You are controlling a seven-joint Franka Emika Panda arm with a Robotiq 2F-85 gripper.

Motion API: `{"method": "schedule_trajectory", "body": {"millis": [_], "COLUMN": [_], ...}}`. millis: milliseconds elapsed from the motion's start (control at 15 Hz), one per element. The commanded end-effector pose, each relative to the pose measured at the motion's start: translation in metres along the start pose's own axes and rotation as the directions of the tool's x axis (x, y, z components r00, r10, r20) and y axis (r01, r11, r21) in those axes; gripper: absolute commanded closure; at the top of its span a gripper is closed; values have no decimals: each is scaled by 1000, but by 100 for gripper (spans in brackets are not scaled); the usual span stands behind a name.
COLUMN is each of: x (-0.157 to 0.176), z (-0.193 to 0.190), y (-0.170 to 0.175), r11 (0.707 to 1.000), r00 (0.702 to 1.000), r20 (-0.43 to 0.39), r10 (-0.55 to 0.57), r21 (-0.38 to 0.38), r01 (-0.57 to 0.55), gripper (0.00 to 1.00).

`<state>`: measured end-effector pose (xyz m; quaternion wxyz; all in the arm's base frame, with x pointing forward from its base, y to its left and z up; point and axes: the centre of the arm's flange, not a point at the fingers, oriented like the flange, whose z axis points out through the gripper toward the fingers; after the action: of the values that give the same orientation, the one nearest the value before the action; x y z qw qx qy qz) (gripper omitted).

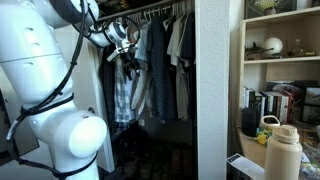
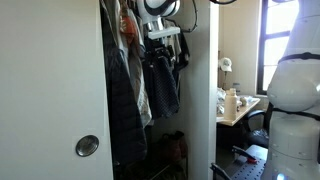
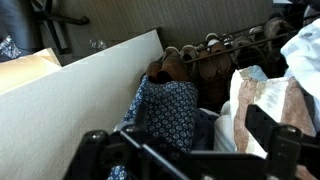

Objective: Remove the striped blue shirt from the rail then place it back on the rail

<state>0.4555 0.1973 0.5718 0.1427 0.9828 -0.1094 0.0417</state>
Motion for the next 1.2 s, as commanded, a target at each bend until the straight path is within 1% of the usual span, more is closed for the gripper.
{"method": "schedule_trajectory", "body": {"millis": [0,267,400,533,667,867,1133], "x": [0,1,7,14,22,29,47], "z": [0,-2,-17,-43,-75,-119,-171], "y": [0,0,0,0,-1,0,1], "r11": [1000,1000,999,995,989,985,987], "r00": [1000,1000,999,992,977,947,895], "r20": [0,-3,-46,-125,-213,-318,-442], "r10": [0,-3,1,12,29,45,62], "r21": [0,-5,-47,-101,-134,-143,-105], "r01": [0,2,-3,-25,-58,-95,-120], "gripper": [0,0,0,0,0,0,0]}}
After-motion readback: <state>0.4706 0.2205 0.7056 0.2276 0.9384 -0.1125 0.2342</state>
